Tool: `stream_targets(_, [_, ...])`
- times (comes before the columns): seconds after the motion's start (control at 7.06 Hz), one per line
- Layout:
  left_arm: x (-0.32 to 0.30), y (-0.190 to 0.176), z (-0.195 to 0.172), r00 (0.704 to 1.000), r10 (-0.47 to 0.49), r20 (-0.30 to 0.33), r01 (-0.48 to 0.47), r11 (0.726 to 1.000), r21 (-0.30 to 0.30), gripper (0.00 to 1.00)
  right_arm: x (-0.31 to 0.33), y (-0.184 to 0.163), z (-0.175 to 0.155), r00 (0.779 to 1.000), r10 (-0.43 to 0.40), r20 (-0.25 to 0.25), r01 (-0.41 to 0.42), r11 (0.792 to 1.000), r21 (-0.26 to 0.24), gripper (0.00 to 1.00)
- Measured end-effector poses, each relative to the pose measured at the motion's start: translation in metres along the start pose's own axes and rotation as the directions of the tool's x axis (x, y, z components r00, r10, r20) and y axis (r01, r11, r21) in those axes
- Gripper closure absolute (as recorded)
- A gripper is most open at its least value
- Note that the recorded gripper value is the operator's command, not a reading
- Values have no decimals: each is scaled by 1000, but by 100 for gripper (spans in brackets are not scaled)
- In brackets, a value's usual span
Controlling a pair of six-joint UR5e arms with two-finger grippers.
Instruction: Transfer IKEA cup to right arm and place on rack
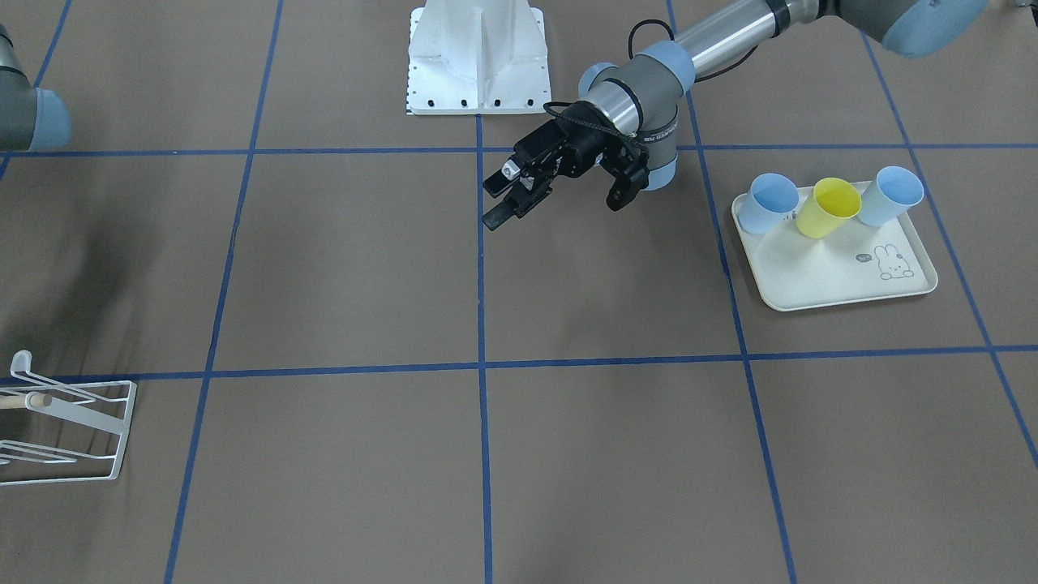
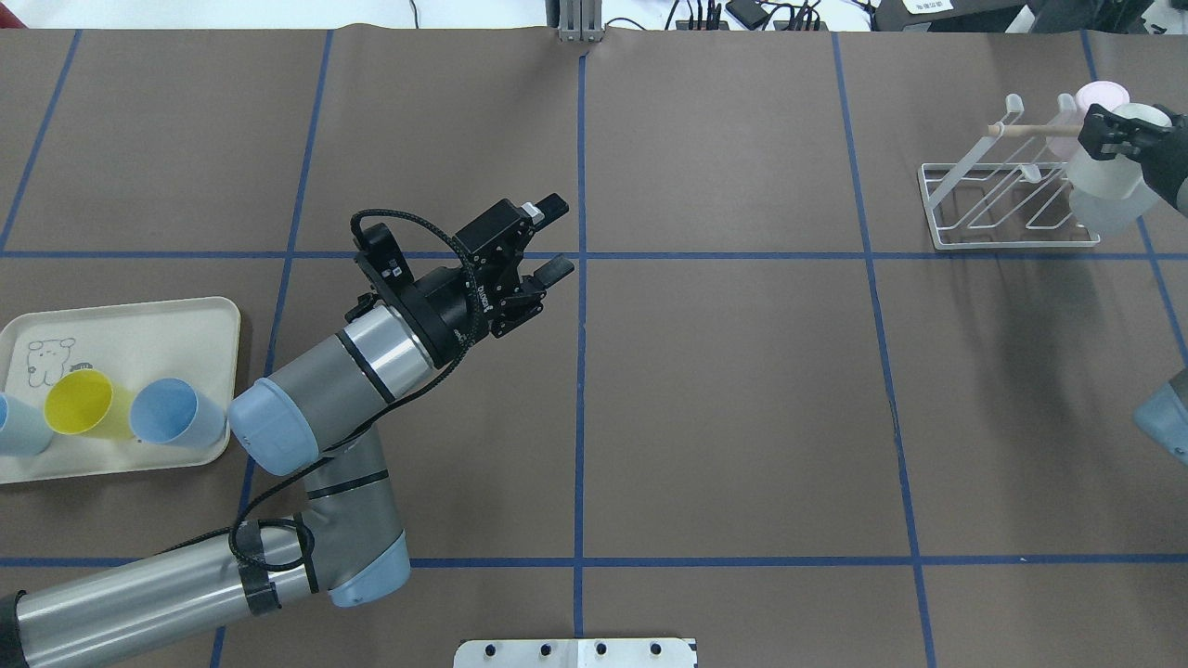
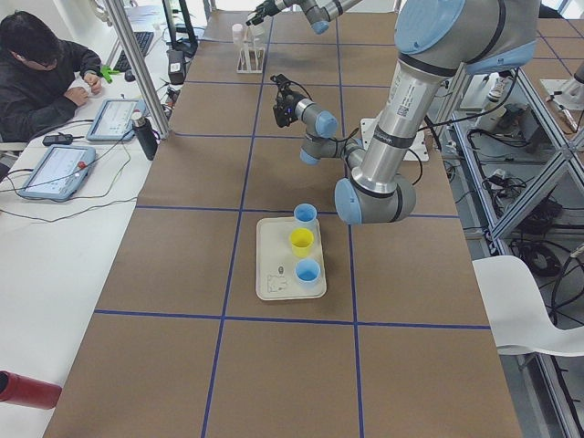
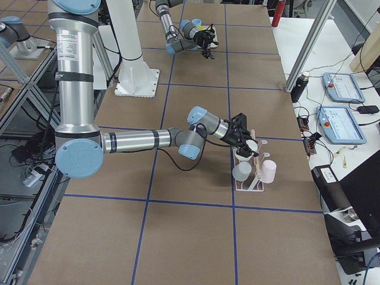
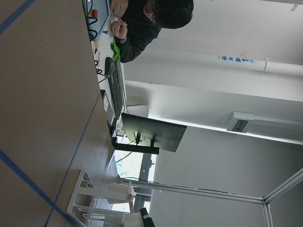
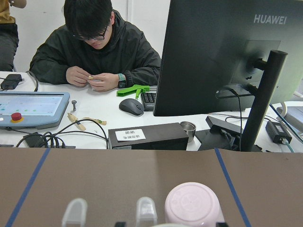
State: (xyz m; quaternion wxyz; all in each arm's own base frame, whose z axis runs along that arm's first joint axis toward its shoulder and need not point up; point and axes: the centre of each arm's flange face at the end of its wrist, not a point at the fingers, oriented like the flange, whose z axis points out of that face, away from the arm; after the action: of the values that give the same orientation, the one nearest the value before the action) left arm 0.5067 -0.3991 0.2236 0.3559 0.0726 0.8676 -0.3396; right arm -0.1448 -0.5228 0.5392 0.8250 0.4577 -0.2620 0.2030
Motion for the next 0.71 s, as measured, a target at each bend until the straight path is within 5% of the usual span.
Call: stream_targets(0.71, [2, 0, 1, 1000, 1, -2, -1, 1000, 1, 0, -6, 0, 0, 999, 1, 32, -1, 1000, -25, 0])
